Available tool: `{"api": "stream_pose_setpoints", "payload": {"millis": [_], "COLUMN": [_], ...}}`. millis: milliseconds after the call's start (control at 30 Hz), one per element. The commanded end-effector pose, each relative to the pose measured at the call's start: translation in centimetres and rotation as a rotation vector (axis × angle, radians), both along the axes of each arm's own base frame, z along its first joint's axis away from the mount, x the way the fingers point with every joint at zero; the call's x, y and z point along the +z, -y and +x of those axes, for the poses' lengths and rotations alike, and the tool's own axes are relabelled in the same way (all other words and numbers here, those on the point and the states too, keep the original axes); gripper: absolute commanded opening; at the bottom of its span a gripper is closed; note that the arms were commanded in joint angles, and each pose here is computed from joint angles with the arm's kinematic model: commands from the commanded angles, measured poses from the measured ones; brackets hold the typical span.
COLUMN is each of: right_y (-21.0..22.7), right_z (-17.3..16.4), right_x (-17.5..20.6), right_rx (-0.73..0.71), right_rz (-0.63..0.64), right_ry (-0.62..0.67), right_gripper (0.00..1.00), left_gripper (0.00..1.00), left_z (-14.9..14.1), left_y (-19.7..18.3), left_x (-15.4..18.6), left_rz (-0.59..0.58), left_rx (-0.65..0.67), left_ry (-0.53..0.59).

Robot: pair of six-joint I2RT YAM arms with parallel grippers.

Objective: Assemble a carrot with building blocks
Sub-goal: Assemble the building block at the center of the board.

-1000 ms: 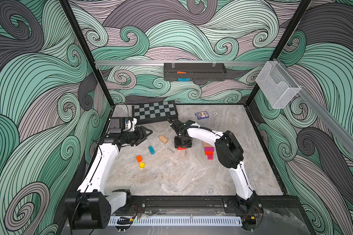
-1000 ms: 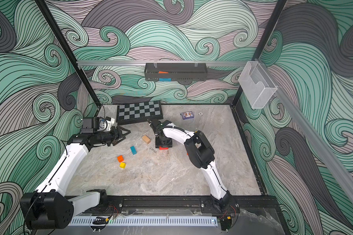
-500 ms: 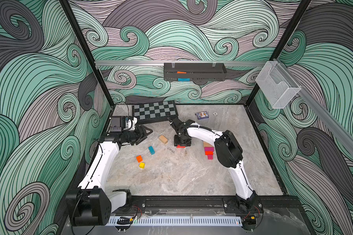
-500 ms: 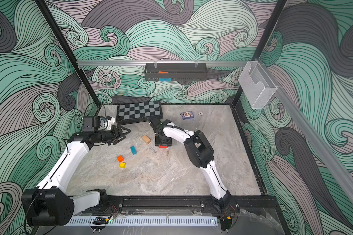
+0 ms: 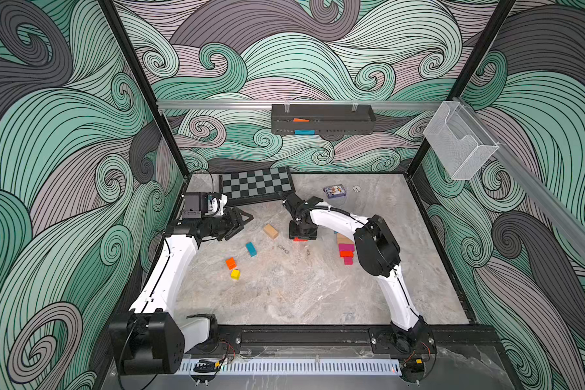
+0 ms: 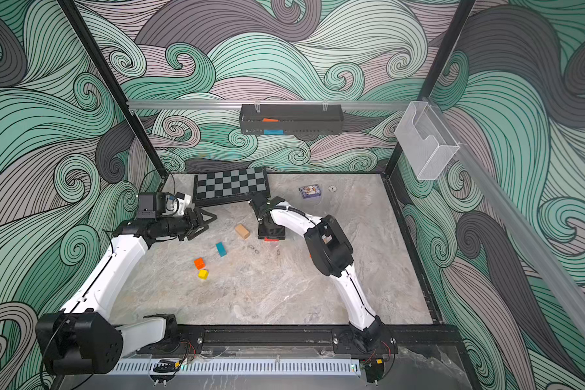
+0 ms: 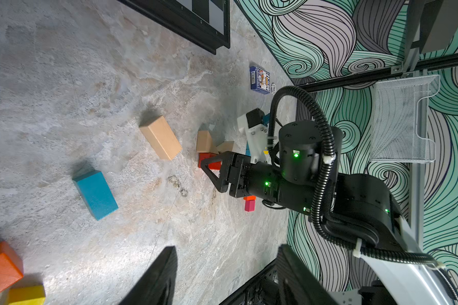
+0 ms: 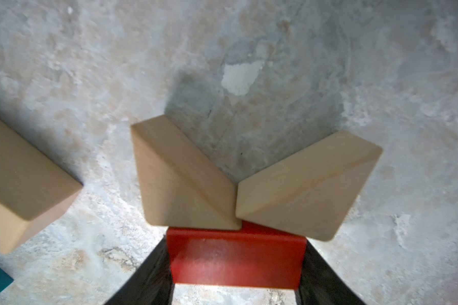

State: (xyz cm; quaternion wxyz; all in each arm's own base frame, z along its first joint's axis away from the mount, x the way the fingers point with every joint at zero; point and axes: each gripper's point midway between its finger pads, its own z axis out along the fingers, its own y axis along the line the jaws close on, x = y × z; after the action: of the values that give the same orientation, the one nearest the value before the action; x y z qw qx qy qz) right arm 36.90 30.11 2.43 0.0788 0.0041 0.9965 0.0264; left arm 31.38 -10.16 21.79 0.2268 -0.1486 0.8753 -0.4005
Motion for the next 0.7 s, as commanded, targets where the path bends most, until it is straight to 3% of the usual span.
{"api": "stream_pose_setpoints", "payload": {"millis": [0,367,667], "right_y": [0.65,0.59,0.25], "right_z": [-0.71,-0.98,-1.01], "right_x": [-1.89,-2.03,-1.22], "right_rx": [-0.019,-0.009,0.004], "right_rz": [-0.026,-0.021,0.003], "right_ry": [-0.049,-0.061,-0.057], "right_gripper": [0.22,0.58,0.74], "left_gripper": [0.61,0.61,0.61], "left_z": [0.66,0.6,0.58], "left_y": [0.26,0.29,0.23], "left_x": [1.43,1.24,1.17], "left_rz": [-0.005,-0.006,0.0], "left_rx": [-0.019,-0.018,-0.015], "left_ry": [0.051,0.047,0.049]}}
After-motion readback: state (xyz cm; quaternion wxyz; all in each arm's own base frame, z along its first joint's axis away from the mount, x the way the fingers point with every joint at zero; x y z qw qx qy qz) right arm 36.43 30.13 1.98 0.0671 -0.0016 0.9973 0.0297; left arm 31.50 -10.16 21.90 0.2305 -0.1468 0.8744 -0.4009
